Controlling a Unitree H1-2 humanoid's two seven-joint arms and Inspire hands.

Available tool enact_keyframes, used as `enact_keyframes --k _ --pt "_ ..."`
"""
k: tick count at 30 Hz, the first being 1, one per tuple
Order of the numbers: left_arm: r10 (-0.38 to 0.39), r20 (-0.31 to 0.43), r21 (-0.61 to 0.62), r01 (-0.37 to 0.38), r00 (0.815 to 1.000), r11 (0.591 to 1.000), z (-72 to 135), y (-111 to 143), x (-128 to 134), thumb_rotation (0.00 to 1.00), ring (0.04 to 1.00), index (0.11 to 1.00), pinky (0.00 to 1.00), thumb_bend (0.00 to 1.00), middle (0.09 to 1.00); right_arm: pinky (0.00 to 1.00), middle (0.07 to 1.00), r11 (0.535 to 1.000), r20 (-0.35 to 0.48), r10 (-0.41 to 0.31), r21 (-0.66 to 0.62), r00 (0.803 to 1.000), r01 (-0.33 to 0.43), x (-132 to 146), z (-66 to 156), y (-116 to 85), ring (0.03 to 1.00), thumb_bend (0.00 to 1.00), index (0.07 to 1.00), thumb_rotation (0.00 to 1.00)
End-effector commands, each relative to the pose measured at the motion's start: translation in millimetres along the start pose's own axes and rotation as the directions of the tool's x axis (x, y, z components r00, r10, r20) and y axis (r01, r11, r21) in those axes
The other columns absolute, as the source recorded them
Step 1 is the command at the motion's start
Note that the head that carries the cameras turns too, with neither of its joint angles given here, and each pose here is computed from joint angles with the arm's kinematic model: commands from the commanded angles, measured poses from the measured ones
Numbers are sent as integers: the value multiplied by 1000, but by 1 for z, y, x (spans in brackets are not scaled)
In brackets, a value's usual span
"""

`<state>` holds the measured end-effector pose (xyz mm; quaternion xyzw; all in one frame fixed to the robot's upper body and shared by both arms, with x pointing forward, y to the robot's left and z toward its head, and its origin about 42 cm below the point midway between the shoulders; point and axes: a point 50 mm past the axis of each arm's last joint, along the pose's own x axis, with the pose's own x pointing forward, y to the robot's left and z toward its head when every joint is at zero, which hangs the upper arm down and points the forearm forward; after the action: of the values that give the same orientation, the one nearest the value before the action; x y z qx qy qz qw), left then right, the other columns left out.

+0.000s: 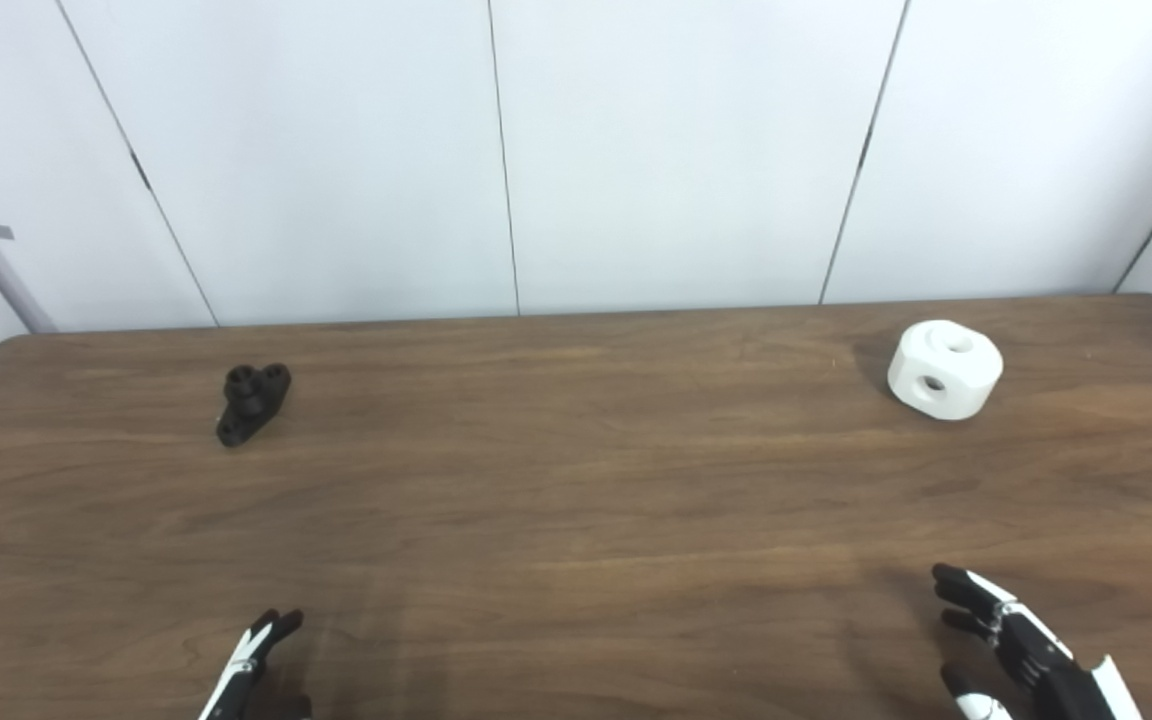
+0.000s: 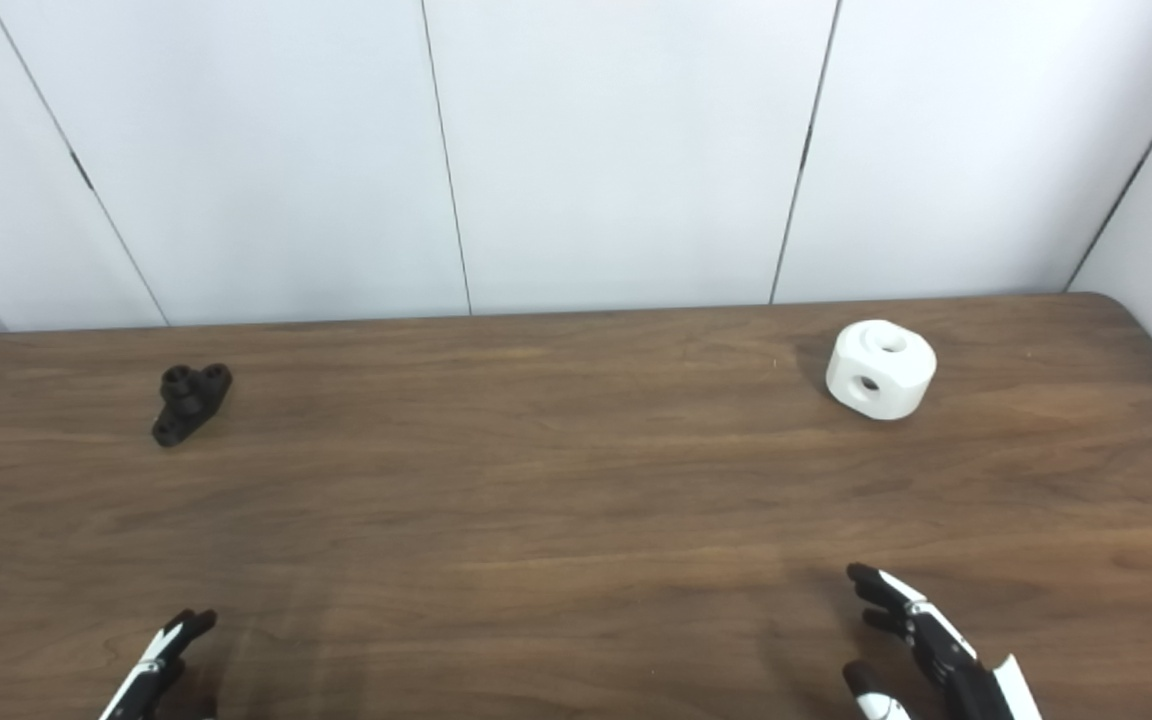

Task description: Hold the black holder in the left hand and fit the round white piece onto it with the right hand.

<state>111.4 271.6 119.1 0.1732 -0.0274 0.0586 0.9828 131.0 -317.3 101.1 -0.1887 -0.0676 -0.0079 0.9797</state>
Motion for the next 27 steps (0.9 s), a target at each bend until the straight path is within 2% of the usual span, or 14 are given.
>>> enact_keyframes --k 1,4,8,14,18,21,25,27 --pt "1 20 6 -1 1000 1000 2 1 2 284 969 882 953 73 965 795 869 1000 -43 24 11 999 -23 -6 -7 5 847 226 813 568" --pt "2 21 12 -3 1000 1000 2 1 3 363 965 881 944 71 963 799 869 1000 -42 24 12 999 -24 -6 -7 6 849 230 815 570" --pt "6 32 7 -7 999 1000 3 0 4 296 960 879 937 61 957 797 869 1000 -34 23 14 999 -22 -4 -5 5 850 222 813 574" --pt "12 52 -27 -11 999 1000 4 1 8 469 962 895 939 79 966 816 873 999 -5 9 38 1000 -9 -2 -4 4 867 228 815 585" --pt "33 65 -36 -31 997 999 5 1 11 678 960 906 941 79 964 828 870 999 4 -18 50 1000 18 1 -3 3 867 243 815 616" --pt "44 73 -48 -41 996 998 6 0 13 735 963 910 953 78 963 823 866 998 12 -29 49 1000 28 2 -4 2 860 236 814 618" --pt "61 89 -54 -56 994 997 6 2 17 891 975 904 989 113 961 818 866 998 16 -34 51 999 33 2 -7 0 856 226 813 640" --pt "70 104 -29 -68 992 997 9 6 21 944 968 896 962 139 963 810 867 998 12 -34 57 999 33 3 -8 -1 853 232 810 663"
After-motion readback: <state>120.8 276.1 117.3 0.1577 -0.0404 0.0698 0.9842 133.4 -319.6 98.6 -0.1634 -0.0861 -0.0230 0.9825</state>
